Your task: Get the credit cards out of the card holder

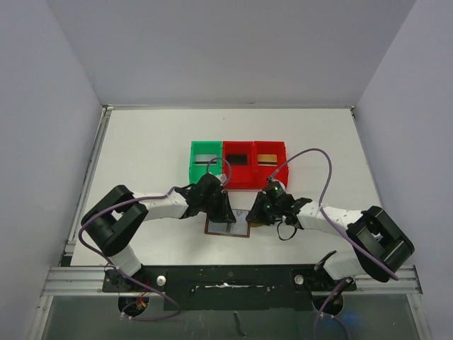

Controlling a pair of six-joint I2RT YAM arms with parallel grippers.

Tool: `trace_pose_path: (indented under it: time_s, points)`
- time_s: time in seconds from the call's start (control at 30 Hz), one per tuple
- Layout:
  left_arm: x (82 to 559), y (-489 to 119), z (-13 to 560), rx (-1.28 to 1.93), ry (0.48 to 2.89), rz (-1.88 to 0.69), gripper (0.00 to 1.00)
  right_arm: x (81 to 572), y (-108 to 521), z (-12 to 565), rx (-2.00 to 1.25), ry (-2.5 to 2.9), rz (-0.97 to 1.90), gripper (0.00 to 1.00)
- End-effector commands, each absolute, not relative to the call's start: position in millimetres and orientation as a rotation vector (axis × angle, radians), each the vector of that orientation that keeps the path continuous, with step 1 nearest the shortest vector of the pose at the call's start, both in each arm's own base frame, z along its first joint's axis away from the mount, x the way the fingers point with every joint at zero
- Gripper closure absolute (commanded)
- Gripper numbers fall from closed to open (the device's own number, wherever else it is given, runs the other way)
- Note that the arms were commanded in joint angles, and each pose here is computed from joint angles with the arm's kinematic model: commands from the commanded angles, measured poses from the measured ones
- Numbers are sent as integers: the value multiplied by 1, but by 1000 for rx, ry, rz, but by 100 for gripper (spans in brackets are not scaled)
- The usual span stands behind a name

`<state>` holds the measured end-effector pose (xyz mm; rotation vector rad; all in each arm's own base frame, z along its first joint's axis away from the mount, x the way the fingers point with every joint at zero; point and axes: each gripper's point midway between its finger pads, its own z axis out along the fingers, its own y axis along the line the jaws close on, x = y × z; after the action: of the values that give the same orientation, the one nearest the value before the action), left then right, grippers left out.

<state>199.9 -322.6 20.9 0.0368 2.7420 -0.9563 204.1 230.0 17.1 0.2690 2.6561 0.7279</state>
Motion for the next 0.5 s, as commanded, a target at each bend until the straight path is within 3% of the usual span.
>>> trace_pose_path:
  time_s: [0.0,0.13,0.3,0.47]
  points:
    - [194,-324,10,-21,2761,-1003,81,205,231,14,246,2655,741,78]
    - [192,-329,15,-56,2737,-1079,86,203,230,9,251,2670,738,78]
    - [194,-340,25,-119,2685,-1212,100,202,231,7,247,2674,741,78]
    - [197,-343,32,-144,2657,-1250,100,202,230,6,247,2676,735,79]
